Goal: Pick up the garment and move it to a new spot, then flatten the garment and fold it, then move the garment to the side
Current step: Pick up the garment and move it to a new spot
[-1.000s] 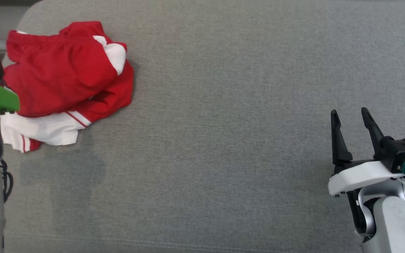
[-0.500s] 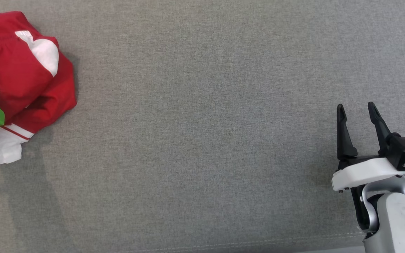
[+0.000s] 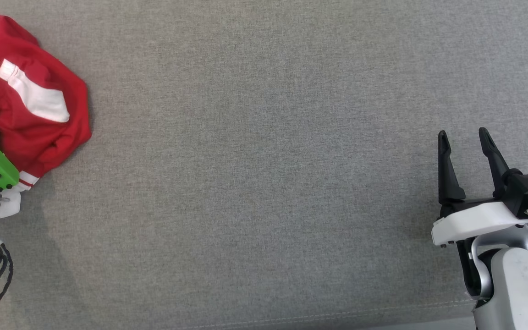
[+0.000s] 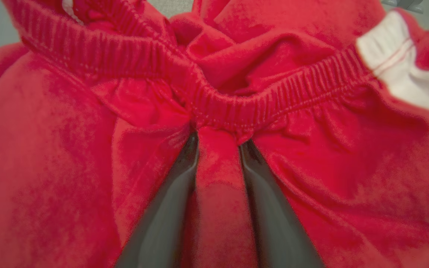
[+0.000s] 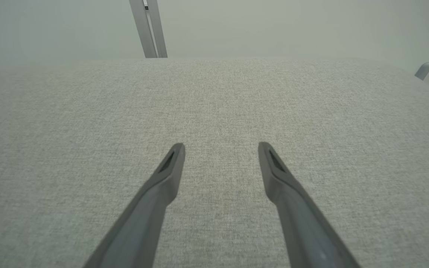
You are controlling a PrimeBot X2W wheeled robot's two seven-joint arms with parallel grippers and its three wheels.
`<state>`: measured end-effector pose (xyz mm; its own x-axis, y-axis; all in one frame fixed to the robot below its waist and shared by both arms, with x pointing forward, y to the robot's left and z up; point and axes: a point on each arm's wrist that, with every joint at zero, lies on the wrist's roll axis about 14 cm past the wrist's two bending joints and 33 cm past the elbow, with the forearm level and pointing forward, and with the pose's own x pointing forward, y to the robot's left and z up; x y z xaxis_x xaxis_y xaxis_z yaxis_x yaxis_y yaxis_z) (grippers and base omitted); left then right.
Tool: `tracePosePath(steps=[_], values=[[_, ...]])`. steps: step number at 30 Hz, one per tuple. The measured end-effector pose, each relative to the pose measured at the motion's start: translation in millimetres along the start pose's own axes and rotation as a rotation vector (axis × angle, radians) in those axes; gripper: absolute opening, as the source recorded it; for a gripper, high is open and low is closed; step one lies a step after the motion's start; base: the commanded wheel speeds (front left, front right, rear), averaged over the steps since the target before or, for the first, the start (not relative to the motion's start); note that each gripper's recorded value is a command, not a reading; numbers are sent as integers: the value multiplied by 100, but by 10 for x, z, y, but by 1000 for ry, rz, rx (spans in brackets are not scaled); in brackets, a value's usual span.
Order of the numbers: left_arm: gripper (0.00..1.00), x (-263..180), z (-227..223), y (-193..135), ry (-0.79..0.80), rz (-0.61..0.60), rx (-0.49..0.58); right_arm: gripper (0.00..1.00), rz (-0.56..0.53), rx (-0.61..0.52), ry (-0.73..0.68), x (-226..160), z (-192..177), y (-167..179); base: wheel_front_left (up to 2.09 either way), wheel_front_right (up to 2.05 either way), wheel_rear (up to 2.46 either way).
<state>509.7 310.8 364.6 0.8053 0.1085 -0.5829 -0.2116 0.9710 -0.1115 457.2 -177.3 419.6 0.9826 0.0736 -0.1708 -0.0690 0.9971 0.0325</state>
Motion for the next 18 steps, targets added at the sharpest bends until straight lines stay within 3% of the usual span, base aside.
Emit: tracePosePath(steps=[9,18], values=[[0,-111,542,23,-211,0,36,100,7,12,-20,-27,68,32,0,0,0],[0,-463,1415,-166,-492,-56,117,100,26,40,-53,-95,179,115,0,0,0]])
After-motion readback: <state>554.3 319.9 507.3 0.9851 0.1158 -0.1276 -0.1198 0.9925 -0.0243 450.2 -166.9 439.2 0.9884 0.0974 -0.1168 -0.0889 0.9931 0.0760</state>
